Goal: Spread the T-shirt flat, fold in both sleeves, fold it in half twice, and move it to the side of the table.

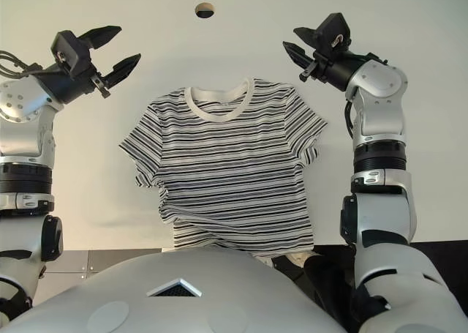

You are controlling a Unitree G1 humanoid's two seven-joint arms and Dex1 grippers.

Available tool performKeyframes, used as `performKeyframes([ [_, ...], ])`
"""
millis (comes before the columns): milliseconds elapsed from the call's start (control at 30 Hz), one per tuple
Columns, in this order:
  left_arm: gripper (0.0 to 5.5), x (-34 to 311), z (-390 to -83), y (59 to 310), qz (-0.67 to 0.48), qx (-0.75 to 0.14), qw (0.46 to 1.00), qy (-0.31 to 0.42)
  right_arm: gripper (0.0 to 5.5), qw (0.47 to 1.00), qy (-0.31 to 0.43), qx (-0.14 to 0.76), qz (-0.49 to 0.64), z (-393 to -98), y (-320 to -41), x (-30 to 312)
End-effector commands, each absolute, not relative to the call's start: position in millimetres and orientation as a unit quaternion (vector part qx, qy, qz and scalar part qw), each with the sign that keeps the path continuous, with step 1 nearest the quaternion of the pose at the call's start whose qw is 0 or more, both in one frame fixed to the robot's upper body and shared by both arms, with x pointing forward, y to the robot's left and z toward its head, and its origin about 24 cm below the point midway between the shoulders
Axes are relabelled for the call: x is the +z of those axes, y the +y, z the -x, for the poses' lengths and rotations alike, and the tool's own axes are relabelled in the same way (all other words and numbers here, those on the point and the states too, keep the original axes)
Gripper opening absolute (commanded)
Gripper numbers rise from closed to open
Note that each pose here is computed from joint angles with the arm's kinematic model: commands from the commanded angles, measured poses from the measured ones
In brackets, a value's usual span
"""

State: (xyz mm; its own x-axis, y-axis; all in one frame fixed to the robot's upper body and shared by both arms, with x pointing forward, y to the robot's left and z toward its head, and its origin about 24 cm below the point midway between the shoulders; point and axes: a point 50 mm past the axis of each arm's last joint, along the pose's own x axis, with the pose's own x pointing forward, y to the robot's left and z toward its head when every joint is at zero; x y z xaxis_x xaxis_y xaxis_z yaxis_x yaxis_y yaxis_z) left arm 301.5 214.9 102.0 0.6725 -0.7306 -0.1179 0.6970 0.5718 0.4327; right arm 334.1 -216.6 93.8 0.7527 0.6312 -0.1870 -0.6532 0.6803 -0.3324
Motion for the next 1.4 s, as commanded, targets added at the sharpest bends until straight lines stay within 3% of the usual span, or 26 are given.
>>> performKeyframes([
  [33,2.61,113,-309,220,-0.24,-0.4,0.884,-0.039,1.44,0.916,0.028,0.356,0.184,-328,-211,90],
  [133,2.61,110,-302,228,-0.237,-0.39,0.889,-0.035,1.44,0.917,0.032,0.352,0.185,-329,-216,93],
  [1400,2.61,109,-313,209,-0.234,-0.406,0.882,-0.044,1.44,0.924,0.025,0.339,0.177,-326,-224,94],
])
